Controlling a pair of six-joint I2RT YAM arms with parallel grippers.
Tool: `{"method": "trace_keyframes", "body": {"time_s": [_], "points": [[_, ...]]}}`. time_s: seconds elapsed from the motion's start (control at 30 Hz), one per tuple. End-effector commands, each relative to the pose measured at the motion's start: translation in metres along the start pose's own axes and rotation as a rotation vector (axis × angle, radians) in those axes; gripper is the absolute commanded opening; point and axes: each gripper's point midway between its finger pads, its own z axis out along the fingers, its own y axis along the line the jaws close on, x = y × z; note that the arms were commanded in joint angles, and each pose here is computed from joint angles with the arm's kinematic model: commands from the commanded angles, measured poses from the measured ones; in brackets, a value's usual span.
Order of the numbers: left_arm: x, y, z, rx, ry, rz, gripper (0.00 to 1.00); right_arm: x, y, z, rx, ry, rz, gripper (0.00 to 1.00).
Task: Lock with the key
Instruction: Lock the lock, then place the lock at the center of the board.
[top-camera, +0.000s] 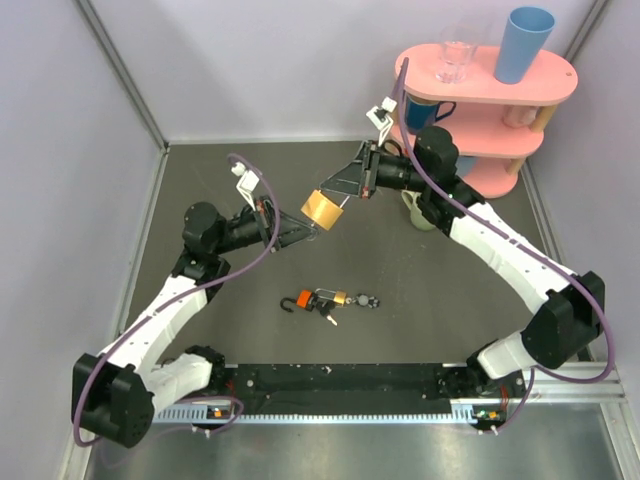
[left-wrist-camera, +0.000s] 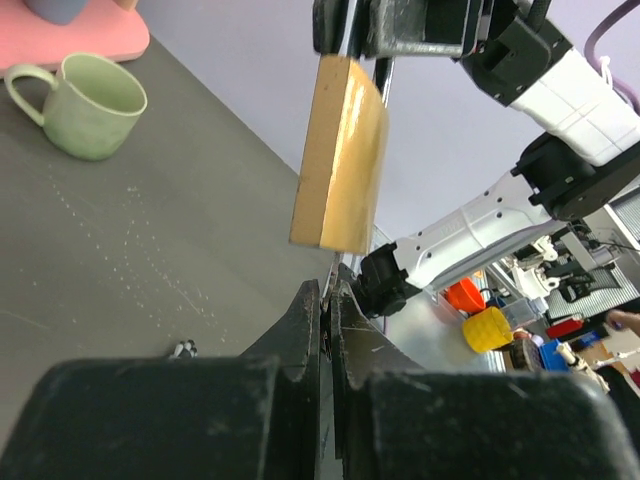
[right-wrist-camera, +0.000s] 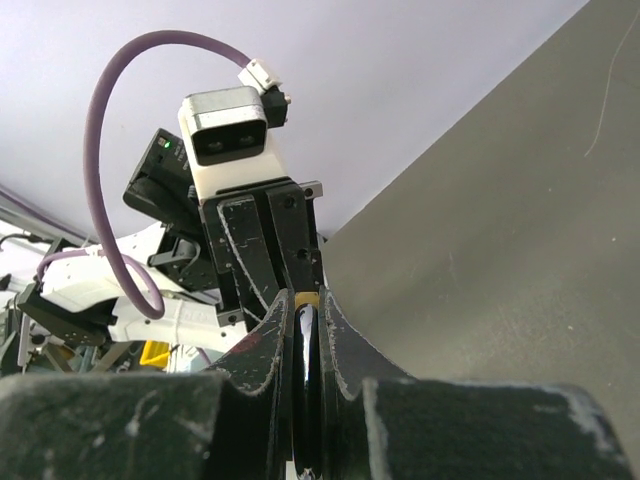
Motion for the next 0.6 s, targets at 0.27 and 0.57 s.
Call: {"method": "trace_keyframes", "body": {"time_s": [0.27,0.57], "points": [[0.037,0.0,-0.018,0.001,0.062,0.0,0.0,-0.049,0.039,-0.026,-0.031,-0.185,-0.169,0.0],[0.058,0.008,-0.028,-0.036,0.079,-0.013,0.0,-0.048,0.032,-0.035,-0.006,-0.196,-0.166,0.0]]}}
